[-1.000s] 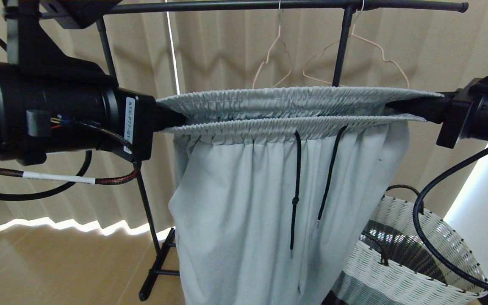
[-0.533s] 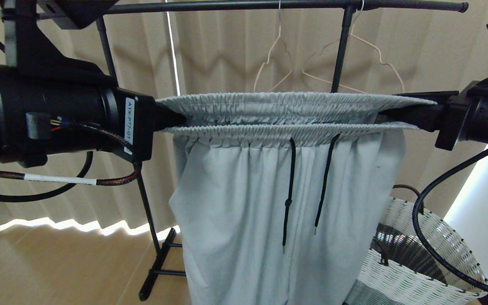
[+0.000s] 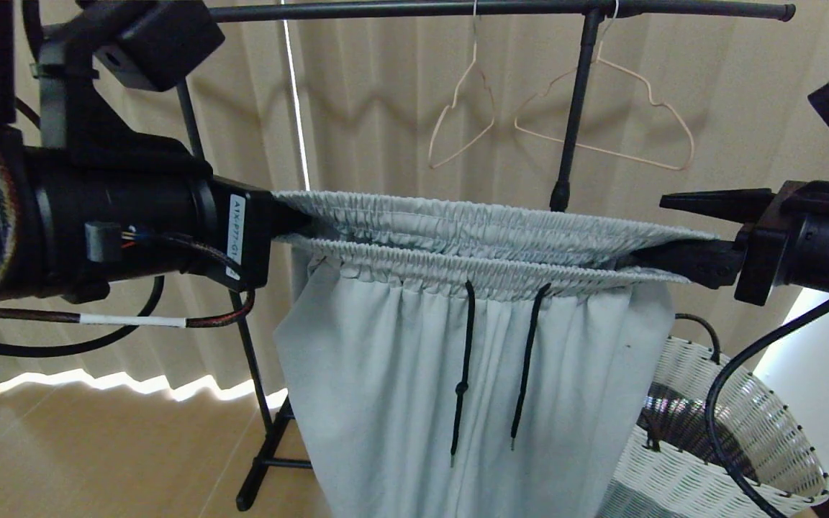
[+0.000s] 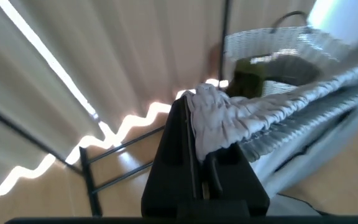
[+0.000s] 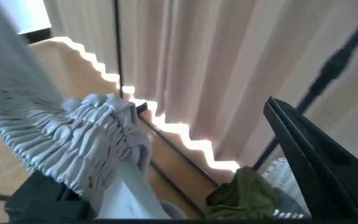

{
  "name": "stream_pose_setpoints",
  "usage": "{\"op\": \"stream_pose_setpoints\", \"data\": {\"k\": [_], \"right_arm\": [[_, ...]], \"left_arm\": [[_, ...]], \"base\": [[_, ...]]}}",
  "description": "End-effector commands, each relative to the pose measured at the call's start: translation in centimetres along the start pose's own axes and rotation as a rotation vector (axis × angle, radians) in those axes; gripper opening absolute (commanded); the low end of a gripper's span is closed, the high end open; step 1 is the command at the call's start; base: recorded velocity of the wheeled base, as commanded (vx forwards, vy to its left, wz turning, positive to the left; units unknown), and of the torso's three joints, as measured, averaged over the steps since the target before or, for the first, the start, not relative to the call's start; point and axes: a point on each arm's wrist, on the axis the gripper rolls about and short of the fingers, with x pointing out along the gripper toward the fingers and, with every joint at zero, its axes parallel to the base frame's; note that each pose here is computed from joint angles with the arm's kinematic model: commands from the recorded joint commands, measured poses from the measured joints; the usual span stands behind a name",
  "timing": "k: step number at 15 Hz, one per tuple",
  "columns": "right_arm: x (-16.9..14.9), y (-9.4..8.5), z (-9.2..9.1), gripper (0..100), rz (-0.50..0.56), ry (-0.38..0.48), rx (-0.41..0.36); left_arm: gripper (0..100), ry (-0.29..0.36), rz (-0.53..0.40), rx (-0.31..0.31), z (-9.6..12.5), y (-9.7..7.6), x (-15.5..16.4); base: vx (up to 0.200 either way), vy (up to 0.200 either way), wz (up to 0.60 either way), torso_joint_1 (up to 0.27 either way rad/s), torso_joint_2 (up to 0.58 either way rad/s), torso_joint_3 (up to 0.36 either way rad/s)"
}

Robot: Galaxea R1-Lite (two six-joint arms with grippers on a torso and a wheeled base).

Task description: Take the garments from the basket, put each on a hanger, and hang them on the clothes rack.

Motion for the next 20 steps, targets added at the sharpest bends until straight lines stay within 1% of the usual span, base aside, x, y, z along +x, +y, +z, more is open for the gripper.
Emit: {"op": "stream_pose_setpoints", "data": {"k": [1, 3, 4, 5, 6, 7, 8, 9, 10, 11, 12, 13, 14, 15, 16, 17, 20], "right_arm": [[-0.4, 0.5, 0.1, 100, 0.016, -0.01, -0.006], [-0.4, 0.6, 0.1, 100, 0.02, -0.012, -0.009], [-0.8, 0.7, 0.2, 100, 0.02, -0.019, -0.011], [-0.9, 0.8, -0.1, 100, 0.02, -0.013, -0.01], [-1.0, 0.8, -0.6, 100, 0.024, 0.0, -0.004], [-0.9, 1.0, -1.3, 100, 0.029, 0.023, 0.001], [-0.7, 1.4, -1.9, 100, 0.049, 0.026, 0.0], [-0.4, 1.8, -2.1, 100, 0.07, 0.005, -0.011], [-0.3, 2.1, -2.3, 100, 0.094, -0.015, -0.021], [0.0, 2.2, -2.4, 100, 0.124, -0.023, -0.028], [0.5, 2.1, -2.5, 100, 0.133, -0.009, -0.025], [1.1, 2.0, -2.8, 100, 0.131, 0.01, -0.022], [1.8, 1.8, -3.2, 100, 0.124, 0.037, -0.018], [2.6, 1.5, -3.8, 100, 0.084, 0.072, -0.023], [2.8, 1.4, -3.9, 100, 0.051, 0.078, -0.025], [2.4, 1.5, -4.0, 100, 0.02, 0.082, -0.026], [0.3, 1.9, -3.8, 100, 0.018, 0.054, -0.028]], "left_arm": [[0, 0.047, 0.027, 0.013, -1.3, 0.0, 1.0], [0, 0.055, 0.036, 0.027, -1.5, 0.1, 1.1], [0, 0.064, 0.069, 0.02, -1.6, 0.7, 1.6], [0, 0.058, 0.095, 0.013, -1.4, 1.4, 1.8], [0, 0.053, 0.114, 0.005, -1.4, 1.8, 2.1], [0, 0.047, 0.118, -0.001, -1.4, 1.9, 2.3], [0, 0.036, 0.119, -0.006, -1.4, 1.9, 2.4], [0, 0.036, 0.113, -0.006, -1.4, 1.8, 2.4], [0, 0.034, 0.09, -0.005, -1.4, 1.3, 2.3], [0, 0.018, 0.046, -0.014, -1.2, 0.2, 2.2], [0, -0.023, -0.001, -0.054, -0.8, -1.0, 1.9], [0, -0.05, -0.025, -0.07, -0.5, -1.7, 1.7], [0, -0.061, -0.037, -0.067, -0.3, -1.9, 1.6], [0, -0.067, -0.04, -0.066, -0.2, -2.0, 1.4], [0, -0.067, -0.039, -0.066, -0.2, -1.9, 1.3], [0, -0.066, -0.036, -0.067, -0.3, -1.8, 1.3], [0, -0.052, -0.044, -0.067, -0.7, -2.1, 1.5]], "base": [[0.0, 0.0, 0.0, 0.0, 0.0, 0.0], [0.0, 0.0, 0.0, 0.0, 0.0, 0.0], [0.0, 0.0, 0.0, 0.0, 0.0, 0.0], [0.0, 0.0, 0.0, 0.0, 0.0, 0.0], [0.0, 0.0, 0.0, 0.0, 0.0, 0.0], [0.0, 0.0, 0.0, 0.0, 0.0, 0.0], [0.0, 0.0, 0.0, 0.0, 0.0, 0.0], [0.0, 0.0, 0.0, 0.0, 0.0, 0.0], [0.0, 0.0, 0.0, 0.0, 0.0, 0.0], [0.0, 0.0, 0.0, 0.0, 0.0, 0.0], [0.0, 0.0, 0.0, 0.0, 0.0, 0.0], [0.0, 0.0, 0.0, 0.0, 0.0, 0.0], [0.0, 0.0, 0.0, 0.0, 0.0, 0.0], [0.0, 0.0, 0.0, 0.0, 0.0, 0.0], [0.0, 0.0, 0.0, 0.0, 0.0, 0.0], [0.0, 0.0, 0.0, 0.0, 0.0, 0.0], [0.0, 0.0, 0.0, 0.0, 0.0, 0.0]]}}
